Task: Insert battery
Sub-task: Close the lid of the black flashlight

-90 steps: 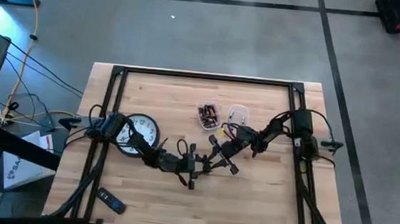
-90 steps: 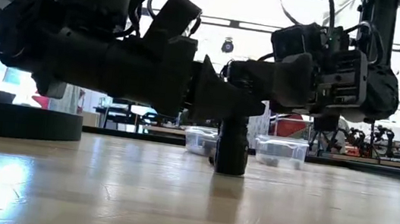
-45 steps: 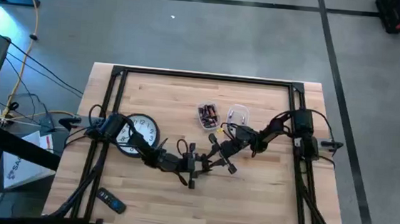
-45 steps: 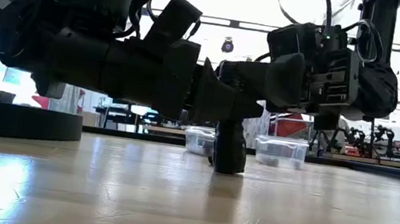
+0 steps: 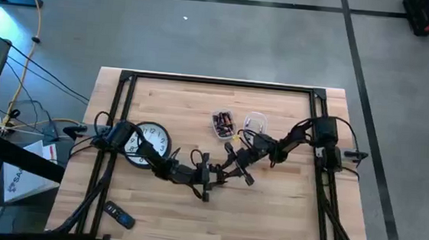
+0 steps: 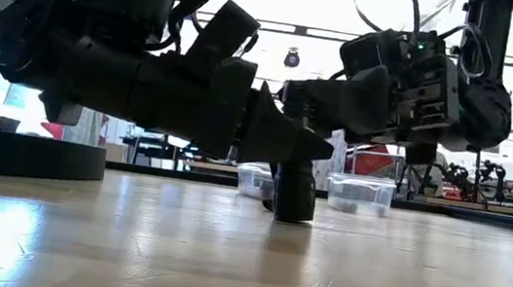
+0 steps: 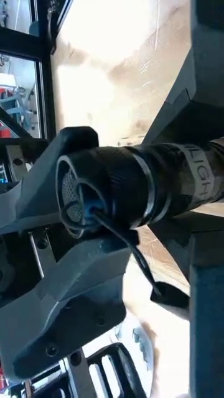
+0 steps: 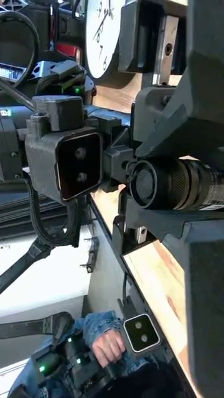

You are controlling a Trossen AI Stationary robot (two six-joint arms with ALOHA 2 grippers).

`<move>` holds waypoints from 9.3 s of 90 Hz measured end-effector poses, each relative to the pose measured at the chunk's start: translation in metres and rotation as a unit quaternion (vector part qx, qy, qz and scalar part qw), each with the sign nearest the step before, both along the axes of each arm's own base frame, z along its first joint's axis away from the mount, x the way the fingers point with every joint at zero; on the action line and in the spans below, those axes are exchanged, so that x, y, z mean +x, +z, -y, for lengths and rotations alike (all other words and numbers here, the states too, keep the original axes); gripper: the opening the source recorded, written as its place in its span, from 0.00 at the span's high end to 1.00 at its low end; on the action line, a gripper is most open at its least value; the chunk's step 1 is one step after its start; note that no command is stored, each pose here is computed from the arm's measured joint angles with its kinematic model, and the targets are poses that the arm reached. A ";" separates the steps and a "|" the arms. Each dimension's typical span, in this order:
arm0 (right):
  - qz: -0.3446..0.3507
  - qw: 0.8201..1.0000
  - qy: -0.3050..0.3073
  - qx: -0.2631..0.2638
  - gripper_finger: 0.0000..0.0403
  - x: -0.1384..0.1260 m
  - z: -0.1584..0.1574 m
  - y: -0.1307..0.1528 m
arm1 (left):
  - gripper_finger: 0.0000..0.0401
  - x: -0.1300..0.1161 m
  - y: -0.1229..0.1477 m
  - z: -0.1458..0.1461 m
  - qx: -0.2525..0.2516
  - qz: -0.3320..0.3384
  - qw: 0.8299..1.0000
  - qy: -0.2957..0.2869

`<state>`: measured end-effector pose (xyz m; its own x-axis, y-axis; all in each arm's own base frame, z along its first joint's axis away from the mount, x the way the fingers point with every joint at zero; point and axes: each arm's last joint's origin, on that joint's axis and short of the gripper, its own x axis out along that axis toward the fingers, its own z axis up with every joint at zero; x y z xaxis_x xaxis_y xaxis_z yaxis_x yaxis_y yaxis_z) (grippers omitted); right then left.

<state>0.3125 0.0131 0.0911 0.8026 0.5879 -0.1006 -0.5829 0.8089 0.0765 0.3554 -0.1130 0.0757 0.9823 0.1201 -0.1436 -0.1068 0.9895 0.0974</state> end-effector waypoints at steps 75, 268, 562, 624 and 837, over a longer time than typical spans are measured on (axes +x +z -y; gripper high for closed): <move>-0.033 0.997 -0.066 -0.023 0.79 -0.005 -0.008 0.003 | 0.68 0.001 0.000 -0.005 -0.002 -0.018 1.000 0.011; -0.097 0.945 -0.304 -0.066 0.79 -0.006 -0.048 0.015 | 0.75 -0.004 0.006 -0.018 -0.076 -0.100 0.987 0.098; -0.282 0.940 -0.147 -0.126 0.48 0.028 -0.073 0.127 | 0.75 0.003 0.013 0.017 -0.029 -0.139 0.990 -0.025; -0.316 0.938 -0.119 -0.082 0.48 0.041 -0.068 0.105 | 0.75 0.004 0.013 0.015 -0.027 -0.138 0.990 -0.025; 0.026 0.999 0.008 0.032 0.81 -0.002 -0.060 0.011 | 0.76 0.030 0.017 0.005 -0.034 -0.058 0.973 -0.222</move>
